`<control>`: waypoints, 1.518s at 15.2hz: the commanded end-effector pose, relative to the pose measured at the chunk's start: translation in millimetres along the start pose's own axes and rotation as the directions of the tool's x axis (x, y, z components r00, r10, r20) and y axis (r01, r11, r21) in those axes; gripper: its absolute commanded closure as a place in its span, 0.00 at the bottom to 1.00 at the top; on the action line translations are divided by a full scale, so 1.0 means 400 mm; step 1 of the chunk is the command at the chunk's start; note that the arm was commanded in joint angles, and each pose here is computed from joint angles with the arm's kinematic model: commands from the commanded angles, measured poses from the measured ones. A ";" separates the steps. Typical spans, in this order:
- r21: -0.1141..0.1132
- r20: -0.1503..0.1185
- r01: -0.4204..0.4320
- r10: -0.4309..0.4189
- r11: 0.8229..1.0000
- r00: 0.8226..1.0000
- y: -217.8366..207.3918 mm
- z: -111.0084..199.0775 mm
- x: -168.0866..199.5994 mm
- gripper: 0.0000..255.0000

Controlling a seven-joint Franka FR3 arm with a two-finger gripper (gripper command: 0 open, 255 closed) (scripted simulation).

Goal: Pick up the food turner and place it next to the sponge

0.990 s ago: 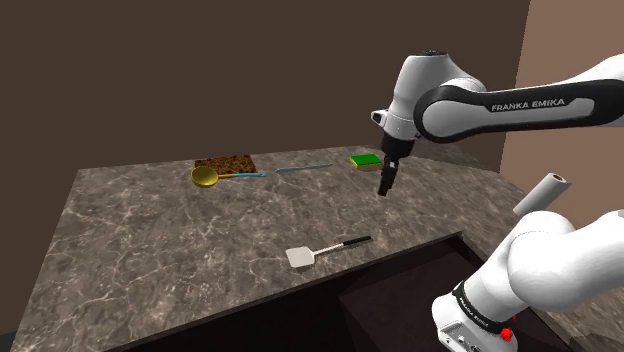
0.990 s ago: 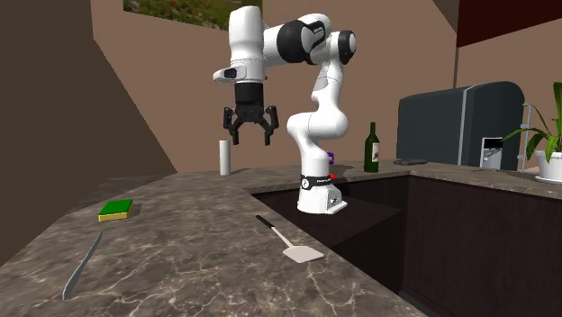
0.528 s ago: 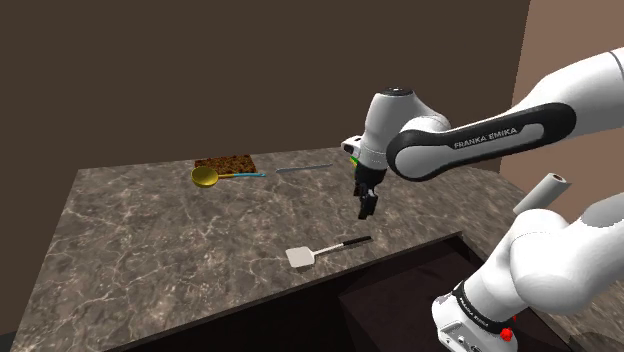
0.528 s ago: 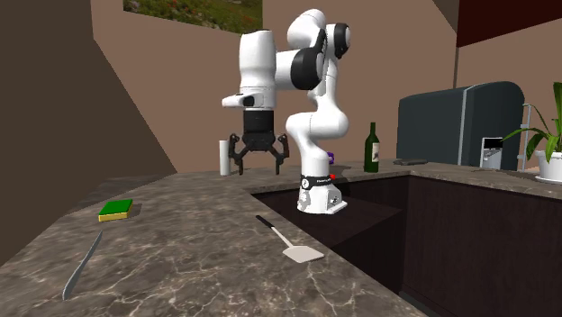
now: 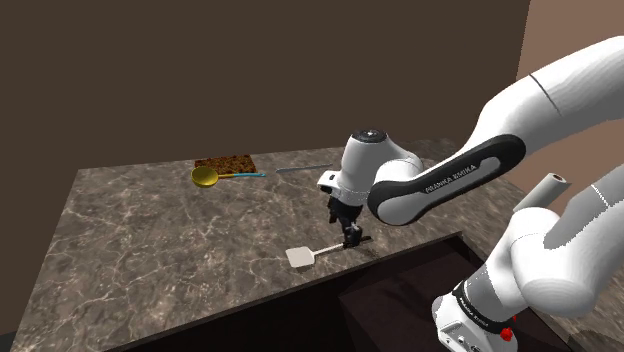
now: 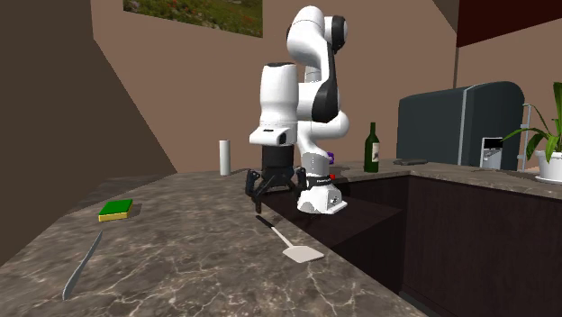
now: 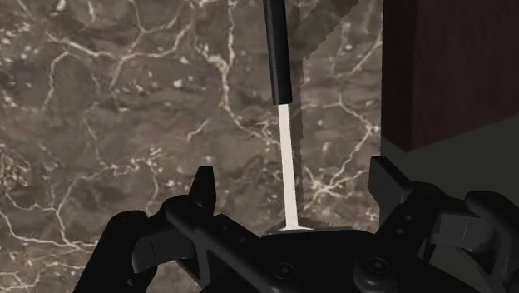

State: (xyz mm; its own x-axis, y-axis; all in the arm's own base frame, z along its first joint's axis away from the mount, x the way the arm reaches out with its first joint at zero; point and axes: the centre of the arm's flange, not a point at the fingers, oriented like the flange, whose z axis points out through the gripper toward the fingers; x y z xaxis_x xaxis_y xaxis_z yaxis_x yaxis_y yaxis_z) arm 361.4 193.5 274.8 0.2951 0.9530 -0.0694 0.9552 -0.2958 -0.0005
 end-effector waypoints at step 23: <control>-0.004 -0.003 0.039 -0.039 0.999 0.999 -0.009 0.120 0.017 1.00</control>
State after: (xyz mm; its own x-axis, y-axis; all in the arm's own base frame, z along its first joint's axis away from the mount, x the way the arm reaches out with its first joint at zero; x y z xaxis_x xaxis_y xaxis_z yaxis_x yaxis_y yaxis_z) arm 359.0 197.8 226.5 0.2575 0.9640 -0.0662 0.9661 -0.2581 0.0005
